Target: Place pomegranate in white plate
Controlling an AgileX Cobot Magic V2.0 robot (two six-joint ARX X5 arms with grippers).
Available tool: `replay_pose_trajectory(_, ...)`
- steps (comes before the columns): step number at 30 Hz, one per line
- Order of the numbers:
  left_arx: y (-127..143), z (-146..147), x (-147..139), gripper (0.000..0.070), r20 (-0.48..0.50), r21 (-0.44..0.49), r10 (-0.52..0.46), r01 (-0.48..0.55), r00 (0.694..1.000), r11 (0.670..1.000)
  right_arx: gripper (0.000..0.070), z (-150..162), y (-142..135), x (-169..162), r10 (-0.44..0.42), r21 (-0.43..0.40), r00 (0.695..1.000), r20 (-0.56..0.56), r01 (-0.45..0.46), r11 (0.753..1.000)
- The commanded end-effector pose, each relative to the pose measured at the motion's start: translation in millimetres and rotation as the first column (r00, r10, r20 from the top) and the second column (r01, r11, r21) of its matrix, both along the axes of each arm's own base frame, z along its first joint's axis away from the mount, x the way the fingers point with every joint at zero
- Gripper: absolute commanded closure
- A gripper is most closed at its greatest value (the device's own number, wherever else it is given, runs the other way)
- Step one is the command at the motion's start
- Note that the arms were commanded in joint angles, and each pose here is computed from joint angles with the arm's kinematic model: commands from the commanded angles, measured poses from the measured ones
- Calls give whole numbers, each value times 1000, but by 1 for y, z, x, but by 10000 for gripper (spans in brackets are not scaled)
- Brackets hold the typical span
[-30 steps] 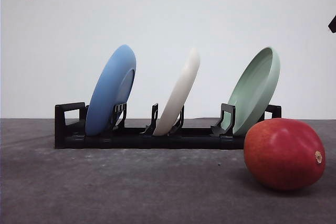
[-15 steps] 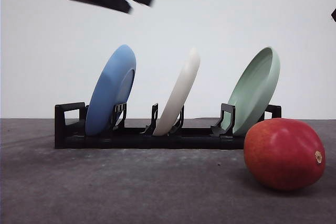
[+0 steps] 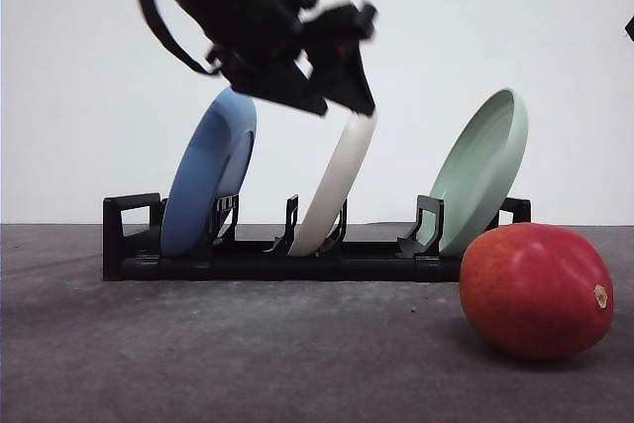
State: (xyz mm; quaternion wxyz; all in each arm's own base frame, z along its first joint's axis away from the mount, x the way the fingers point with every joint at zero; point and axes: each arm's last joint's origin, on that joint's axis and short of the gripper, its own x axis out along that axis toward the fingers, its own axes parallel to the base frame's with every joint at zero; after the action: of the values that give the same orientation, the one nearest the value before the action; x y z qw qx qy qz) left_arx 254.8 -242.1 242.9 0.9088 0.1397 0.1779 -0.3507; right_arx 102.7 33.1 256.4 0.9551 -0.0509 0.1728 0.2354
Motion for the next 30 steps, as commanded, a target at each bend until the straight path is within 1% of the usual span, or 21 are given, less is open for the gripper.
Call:
replay_pose_trajectory(1,-11,-2,6,346,0,0,8,-8,1000,1000,298,6,0,0,2,14,1000,22,-2,1000)
replay_pose_trajectory(7,-26,-19,27,346,-20,33,32,-31,999,999,298,6,0,0,2,14,1000,22,-2,1000)
replay_pose_trajectory(12,-31,-24,33,357,-28,41,34,-33,999,999,298,6,0,0,2,14,1000,22,-2,1000)
replay_pose_trajectory(14,-31,-25,32,417,-32,45,34,-32,999,998,298,6,0,0,2,14,1000,22,-2,1000)
replay_pose_trajectory(18,-32,-25,31,606,-44,58,31,-28,999,998,298,6,0,0,2,14,1000,22,-2,1000)
replay_pose_trajectory(21,-31,-26,29,687,-56,69,30,-26,998,997,298,6,0,0,2,14,1000,22,-2,1000)
replay_pose_trajectory(25,-30,-23,28,687,-92,74,44,-37,995,997,299,6,0,0,2,14,1000,22,-2,1000)
replay_pose_trajectory(30,-27,-13,25,687,-101,41,58,-54,993,998,298,6,0,0,2,14,1000,22,-2,1000)
